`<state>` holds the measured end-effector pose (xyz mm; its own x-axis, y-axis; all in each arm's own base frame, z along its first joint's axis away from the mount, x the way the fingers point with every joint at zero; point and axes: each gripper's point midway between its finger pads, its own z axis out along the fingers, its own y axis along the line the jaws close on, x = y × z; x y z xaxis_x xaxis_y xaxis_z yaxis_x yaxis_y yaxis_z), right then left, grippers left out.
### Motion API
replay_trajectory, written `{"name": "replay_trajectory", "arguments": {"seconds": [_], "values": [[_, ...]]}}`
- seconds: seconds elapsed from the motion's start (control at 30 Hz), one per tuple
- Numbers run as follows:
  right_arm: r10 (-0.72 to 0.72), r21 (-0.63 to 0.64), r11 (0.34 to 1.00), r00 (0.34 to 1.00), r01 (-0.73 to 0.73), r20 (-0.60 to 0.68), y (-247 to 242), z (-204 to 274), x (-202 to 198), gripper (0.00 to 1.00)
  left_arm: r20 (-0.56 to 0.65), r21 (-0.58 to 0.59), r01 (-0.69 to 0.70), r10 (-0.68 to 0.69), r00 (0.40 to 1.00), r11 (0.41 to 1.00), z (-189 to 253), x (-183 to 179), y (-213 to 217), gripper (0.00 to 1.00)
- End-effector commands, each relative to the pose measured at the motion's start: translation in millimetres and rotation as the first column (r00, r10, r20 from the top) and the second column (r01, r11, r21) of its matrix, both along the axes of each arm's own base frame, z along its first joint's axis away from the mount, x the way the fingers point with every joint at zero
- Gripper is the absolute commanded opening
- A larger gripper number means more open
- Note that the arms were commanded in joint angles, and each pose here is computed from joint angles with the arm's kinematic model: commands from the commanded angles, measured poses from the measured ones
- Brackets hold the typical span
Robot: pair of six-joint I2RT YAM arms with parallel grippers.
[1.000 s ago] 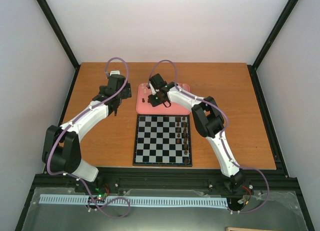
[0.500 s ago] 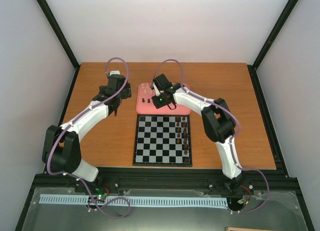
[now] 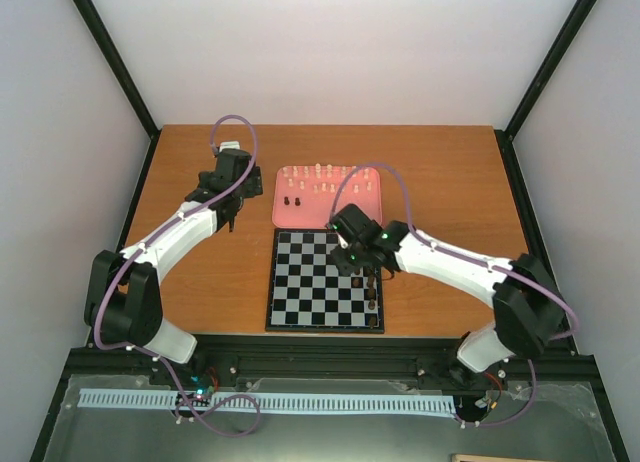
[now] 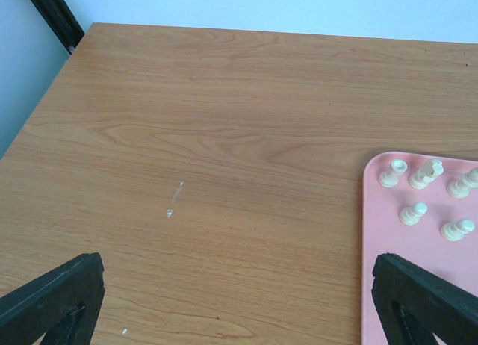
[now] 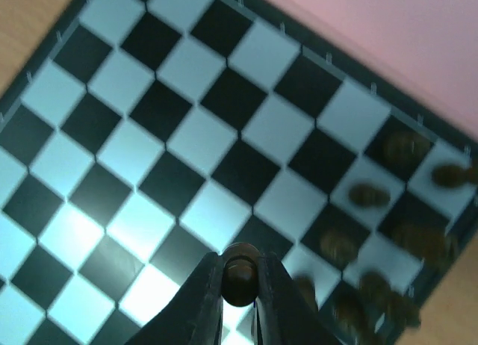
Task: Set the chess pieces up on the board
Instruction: Place the chess piece on the chessboard.
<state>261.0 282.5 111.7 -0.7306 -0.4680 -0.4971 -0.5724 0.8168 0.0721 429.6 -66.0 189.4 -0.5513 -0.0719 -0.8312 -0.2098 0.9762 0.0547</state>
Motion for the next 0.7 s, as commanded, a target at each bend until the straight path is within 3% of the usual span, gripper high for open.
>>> {"name": "replay_trajectory", "arguments": {"seconds": [0.0, 0.67], "values": [[-0.052, -0.017, 0.999, 0.998, 0.051, -0.030, -23.2, -5.9, -31.2, 0.12, 0.033, 0.002, -0.007, 0.007, 0.999, 1.000, 13.6, 7.8, 0.0, 1.00], [-0.042, -0.091, 0.995, 0.990, 0.030, -0.133, -34.0, -44.7, -84.0, 0.13, 0.026, 0.002, -0.006, 0.006, 1.000, 1.000, 10.3, 9.3, -0.8, 1.00]]}}
